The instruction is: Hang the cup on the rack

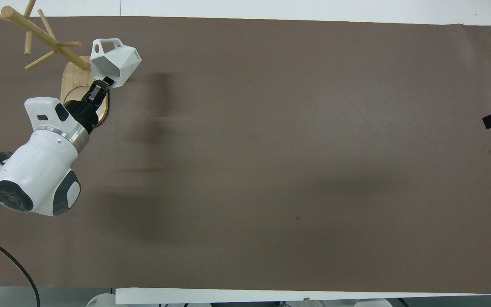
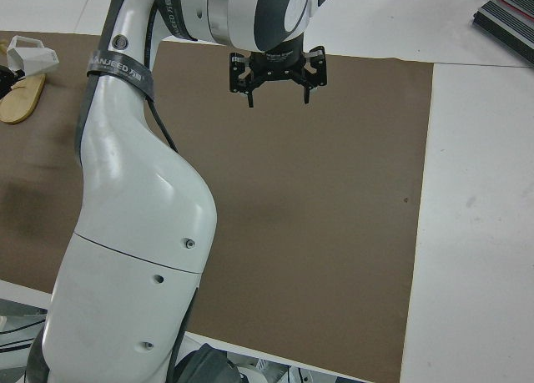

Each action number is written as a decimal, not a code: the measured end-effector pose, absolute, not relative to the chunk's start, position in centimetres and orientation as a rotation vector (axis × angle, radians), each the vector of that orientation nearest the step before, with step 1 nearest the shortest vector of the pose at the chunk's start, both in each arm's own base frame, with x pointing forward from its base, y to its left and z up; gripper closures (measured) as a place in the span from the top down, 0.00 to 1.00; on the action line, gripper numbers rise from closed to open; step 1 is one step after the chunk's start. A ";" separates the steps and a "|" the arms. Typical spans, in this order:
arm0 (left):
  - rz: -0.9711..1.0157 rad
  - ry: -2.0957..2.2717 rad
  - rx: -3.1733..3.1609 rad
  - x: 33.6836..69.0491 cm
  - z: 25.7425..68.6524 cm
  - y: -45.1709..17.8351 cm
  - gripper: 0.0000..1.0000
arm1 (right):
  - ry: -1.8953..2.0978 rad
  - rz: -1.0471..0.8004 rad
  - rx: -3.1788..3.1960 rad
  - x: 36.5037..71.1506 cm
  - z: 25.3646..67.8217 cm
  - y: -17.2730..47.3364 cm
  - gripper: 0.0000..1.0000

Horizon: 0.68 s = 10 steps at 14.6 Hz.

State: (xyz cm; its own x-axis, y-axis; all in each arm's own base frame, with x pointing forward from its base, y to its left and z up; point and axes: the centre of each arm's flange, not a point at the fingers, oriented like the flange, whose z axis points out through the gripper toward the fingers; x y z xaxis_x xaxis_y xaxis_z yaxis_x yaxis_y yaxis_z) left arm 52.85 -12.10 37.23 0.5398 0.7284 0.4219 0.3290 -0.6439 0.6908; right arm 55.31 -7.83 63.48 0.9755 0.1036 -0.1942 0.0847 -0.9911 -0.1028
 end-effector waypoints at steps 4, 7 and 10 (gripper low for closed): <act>1.002 0.852 2.248 53.5 37.4 -9.7 0.05 | -0.019 0.399 -3.087 53.6 65.8 -8.5 1.00; 1.012 0.859 2.242 53.8 37.6 -9.3 0.05 | 0.015 0.362 -3.108 53.2 67.2 -8.2 1.00; 1.009 0.882 2.246 54.2 37.1 -8.4 0.05 | 0.110 0.359 -3.113 53.0 67.4 -8.4 1.00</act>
State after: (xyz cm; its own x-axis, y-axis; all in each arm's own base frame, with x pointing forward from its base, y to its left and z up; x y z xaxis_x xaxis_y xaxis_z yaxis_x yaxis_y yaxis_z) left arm 54.16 -8.39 37.07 0.5106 0.7335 0.4487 0.3461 -0.6530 0.6736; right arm 53.03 -8.44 67.36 0.9714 -0.0691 -0.2274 -0.0704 -0.9975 0.0025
